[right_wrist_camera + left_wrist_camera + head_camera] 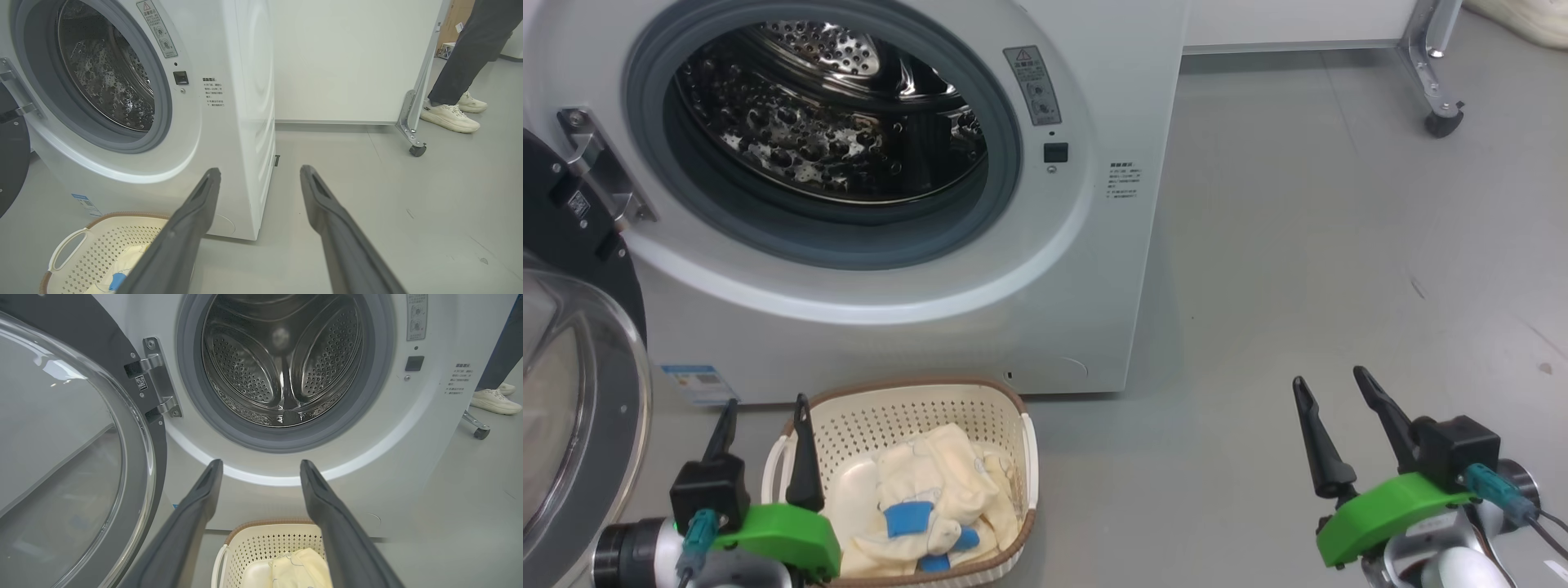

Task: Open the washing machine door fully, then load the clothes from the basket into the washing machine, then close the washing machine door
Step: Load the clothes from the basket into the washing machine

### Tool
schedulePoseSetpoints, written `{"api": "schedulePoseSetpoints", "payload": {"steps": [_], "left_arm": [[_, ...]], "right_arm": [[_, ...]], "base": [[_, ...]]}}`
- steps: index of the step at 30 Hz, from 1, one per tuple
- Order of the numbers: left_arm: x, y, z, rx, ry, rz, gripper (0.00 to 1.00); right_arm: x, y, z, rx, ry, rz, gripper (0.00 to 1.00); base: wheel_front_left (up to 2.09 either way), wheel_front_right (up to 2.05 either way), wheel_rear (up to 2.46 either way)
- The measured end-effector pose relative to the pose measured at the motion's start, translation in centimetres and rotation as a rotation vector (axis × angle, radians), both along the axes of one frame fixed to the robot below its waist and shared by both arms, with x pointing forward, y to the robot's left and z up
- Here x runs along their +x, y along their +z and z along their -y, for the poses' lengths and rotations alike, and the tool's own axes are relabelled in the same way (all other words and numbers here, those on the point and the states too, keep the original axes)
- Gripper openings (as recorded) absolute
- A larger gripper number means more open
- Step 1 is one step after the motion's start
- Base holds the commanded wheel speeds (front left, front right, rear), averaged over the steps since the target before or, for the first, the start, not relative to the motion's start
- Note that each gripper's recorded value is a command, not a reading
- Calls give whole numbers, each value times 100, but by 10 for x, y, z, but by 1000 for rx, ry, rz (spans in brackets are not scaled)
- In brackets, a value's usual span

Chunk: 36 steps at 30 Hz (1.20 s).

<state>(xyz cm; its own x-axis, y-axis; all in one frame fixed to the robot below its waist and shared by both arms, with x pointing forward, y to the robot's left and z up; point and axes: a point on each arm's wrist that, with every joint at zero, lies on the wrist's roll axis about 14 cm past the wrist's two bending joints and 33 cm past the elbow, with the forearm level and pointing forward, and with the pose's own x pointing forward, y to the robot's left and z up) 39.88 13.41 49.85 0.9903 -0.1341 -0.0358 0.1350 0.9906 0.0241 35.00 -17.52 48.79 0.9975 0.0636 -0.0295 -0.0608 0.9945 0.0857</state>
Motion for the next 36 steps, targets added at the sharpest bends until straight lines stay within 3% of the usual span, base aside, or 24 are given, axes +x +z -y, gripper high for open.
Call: {"api": "schedulePoseSetpoints", "payload": {"steps": [25,36], "left_arm": [[4,-22,1,-5,-9,-72,100],[32,-50,18,-3,-61,-149,100]], "right_arm": [[8,-14,-4,0,14,-42,100],[33,-21,-7,3,23,-50,100]], "base": [[16,-16,0],[0,0,0]]}}
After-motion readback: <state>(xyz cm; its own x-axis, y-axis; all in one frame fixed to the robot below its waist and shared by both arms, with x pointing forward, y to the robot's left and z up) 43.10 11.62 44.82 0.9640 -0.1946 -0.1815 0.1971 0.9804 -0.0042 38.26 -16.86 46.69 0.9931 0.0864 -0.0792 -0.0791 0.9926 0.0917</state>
